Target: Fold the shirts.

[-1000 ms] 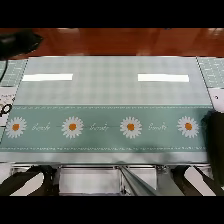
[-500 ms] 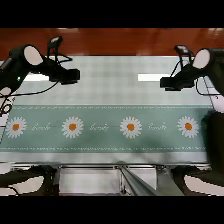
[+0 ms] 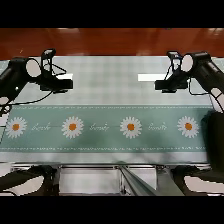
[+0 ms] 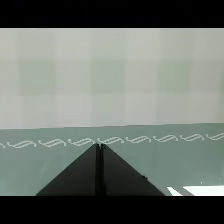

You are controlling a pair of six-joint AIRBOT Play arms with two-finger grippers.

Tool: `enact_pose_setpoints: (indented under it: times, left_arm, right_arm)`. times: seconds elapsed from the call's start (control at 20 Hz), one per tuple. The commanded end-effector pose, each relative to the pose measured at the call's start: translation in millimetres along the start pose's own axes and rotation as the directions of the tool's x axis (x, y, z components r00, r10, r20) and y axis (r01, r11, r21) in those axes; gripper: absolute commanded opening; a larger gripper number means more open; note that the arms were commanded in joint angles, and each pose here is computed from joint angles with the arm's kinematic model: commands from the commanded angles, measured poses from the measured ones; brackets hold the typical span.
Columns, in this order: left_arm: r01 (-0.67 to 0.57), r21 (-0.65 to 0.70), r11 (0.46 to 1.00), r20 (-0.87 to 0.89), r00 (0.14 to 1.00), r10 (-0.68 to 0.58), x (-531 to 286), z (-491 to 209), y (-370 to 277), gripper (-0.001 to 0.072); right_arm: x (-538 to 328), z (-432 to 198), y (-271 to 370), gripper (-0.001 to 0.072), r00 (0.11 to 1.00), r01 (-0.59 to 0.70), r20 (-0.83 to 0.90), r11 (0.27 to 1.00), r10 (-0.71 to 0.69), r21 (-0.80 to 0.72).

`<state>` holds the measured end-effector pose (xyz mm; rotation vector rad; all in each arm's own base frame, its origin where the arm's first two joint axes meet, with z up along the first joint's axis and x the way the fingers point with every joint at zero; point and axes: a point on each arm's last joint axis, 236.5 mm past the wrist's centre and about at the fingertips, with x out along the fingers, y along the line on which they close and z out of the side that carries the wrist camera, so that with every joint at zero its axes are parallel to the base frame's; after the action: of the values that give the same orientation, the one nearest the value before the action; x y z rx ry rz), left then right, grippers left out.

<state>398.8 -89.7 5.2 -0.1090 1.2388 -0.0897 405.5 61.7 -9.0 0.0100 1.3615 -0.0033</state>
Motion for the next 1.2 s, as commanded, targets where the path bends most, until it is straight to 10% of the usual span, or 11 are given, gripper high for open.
enact_pose_setpoints:
  times: [0.0, 1.15]
  left_arm:
    - [-0.012, -0.003, 1.0, 0.005, 1.0, 0.012, 1.1, -1.0, 4.5, 0.0019]
    - [-0.013, -0.003, 1.0, -0.002, 1.0, 0.013, 1.1, -2.7, 4.4, 0.0019]
  right_arm:
    - [1.0, -1.0, 0.5, 0.0024, 1.0, 0.002, -0.006, 1.0, -0.002, 0.002]
    - [0.9, -6.1, -1.0, 0.0024, 1.0, 0.008, -0.028, 1.0, -0.008, 0.001]
